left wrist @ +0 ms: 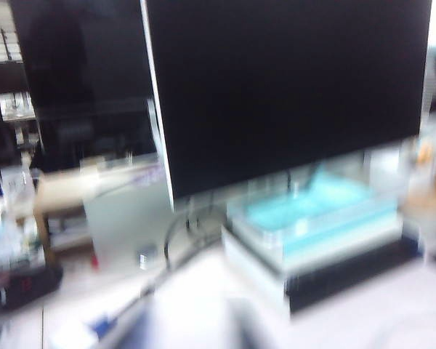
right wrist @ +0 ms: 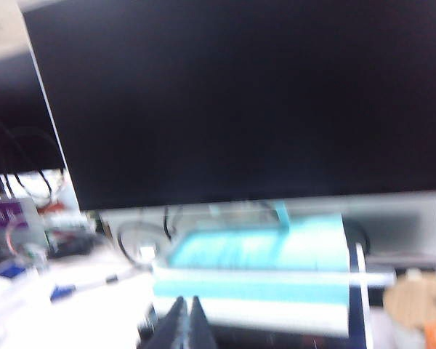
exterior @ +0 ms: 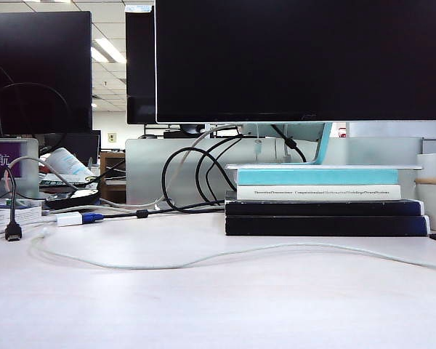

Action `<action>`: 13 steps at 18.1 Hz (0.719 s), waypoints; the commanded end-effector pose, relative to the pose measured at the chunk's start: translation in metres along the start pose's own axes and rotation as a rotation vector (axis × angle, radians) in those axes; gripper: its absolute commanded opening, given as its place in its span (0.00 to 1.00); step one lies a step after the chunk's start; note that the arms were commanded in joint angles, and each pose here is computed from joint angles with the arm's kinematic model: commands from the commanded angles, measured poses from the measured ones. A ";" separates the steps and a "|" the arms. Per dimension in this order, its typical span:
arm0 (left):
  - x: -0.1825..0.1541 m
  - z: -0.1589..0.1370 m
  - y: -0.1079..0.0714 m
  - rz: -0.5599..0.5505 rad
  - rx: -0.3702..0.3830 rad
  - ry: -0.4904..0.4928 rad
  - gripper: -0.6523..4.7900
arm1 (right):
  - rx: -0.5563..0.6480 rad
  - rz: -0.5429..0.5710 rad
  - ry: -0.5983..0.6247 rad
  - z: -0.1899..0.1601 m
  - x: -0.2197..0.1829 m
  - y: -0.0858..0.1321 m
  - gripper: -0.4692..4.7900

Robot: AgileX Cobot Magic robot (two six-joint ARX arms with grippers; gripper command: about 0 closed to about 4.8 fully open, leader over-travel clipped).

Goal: Unfold the white charging cable into a straight cable.

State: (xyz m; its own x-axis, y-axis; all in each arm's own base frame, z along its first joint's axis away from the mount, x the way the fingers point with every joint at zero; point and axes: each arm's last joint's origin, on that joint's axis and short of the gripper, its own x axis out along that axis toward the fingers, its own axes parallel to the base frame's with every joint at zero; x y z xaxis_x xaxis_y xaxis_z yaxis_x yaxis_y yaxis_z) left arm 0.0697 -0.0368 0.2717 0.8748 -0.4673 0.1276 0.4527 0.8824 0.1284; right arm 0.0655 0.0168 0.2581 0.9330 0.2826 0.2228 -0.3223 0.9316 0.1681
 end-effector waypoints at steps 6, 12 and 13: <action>0.001 -0.039 -0.006 -0.042 0.022 -0.021 0.11 | -0.020 0.018 -0.052 -0.018 0.006 -0.004 0.08; -0.002 -0.063 0.003 0.138 0.054 0.042 0.11 | -0.049 -0.101 0.044 -0.058 0.010 -0.015 0.08; -0.002 -0.067 0.006 0.150 0.058 0.061 0.11 | -0.048 -0.106 0.077 -0.070 0.010 -0.017 0.08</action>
State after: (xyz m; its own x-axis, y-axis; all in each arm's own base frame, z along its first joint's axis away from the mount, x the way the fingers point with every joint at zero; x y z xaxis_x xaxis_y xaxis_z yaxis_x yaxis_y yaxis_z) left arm 0.0817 -0.0276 0.2077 0.9451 -0.3152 0.0863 0.2988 0.9403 0.1628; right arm 0.0911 0.0199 0.1923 0.9716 0.2010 0.1250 -0.2174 0.9665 0.1361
